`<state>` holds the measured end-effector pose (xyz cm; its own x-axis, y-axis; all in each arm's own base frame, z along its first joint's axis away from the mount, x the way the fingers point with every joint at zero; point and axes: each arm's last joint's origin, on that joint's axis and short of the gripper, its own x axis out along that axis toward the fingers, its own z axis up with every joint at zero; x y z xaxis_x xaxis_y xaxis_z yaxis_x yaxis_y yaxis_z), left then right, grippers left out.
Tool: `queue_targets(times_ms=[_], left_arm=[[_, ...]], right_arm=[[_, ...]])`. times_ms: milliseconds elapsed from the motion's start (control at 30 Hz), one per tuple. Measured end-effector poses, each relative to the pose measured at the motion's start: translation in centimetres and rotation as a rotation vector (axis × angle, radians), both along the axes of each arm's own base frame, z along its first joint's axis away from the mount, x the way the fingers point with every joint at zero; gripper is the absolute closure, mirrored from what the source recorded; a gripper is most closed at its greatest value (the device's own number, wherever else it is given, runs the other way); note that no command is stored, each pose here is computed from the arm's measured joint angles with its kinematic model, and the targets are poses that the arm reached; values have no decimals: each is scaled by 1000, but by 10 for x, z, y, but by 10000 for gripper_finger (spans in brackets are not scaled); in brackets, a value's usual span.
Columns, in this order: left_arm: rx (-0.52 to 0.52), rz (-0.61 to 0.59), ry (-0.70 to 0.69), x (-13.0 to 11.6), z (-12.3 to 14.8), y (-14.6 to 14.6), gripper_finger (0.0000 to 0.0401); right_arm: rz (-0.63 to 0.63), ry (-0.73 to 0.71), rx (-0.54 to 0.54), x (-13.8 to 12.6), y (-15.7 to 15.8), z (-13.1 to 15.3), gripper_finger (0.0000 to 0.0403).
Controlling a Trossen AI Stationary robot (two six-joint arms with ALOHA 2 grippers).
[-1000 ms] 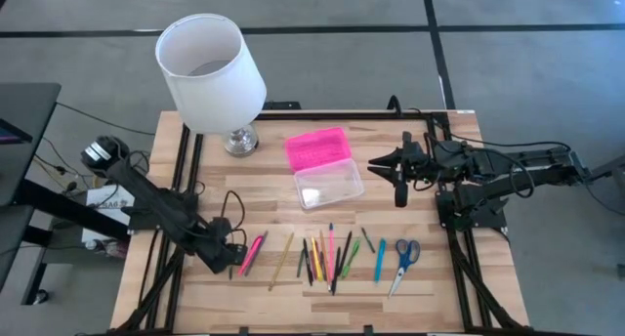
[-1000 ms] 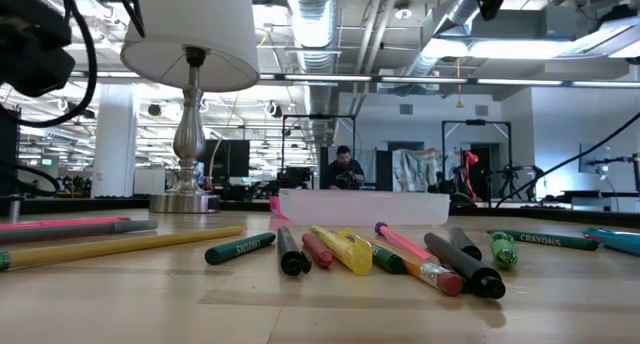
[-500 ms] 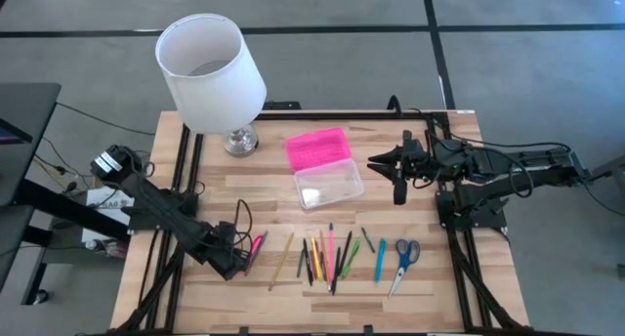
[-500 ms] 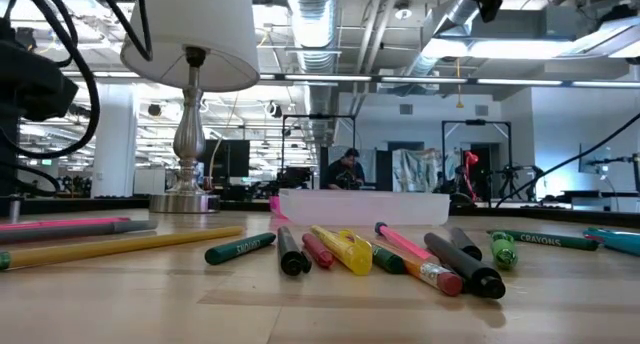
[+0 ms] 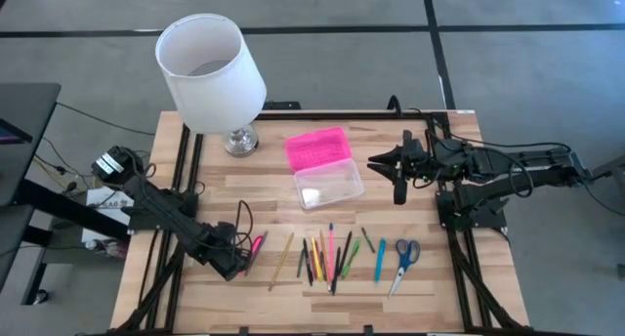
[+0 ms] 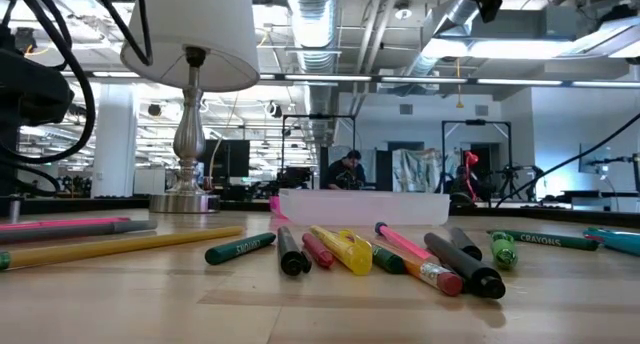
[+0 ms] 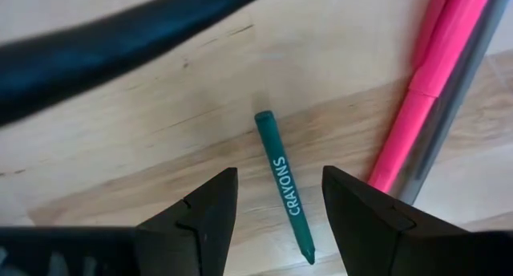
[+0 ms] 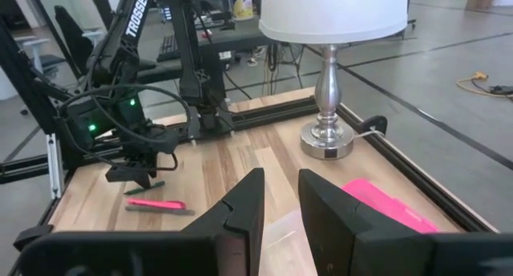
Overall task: Pick & place school supplies into a supply box
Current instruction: Put the green crayon into the pink supply box
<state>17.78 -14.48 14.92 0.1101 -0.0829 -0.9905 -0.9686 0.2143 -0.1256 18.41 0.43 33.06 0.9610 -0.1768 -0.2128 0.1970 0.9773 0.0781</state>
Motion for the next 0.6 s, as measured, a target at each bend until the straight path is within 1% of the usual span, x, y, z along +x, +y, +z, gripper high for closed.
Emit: queue_targets(times_ms=[267,333,433,600], left_arm=[[1,22,-3,2,-3,-1,223],[-1,17,15,4,-10,-4,223],[-6,-23,51,9,-19,-8,223],[39,-29,95,14,-16,-12,223]], right_arm=[[-1,6,-8,0,-1,0,328],[-6,13,-9,0,-1,-1,328],[-11,25,-9,0,-2,-2,328],[-12,25,-10,-1,-3,-2,328]])
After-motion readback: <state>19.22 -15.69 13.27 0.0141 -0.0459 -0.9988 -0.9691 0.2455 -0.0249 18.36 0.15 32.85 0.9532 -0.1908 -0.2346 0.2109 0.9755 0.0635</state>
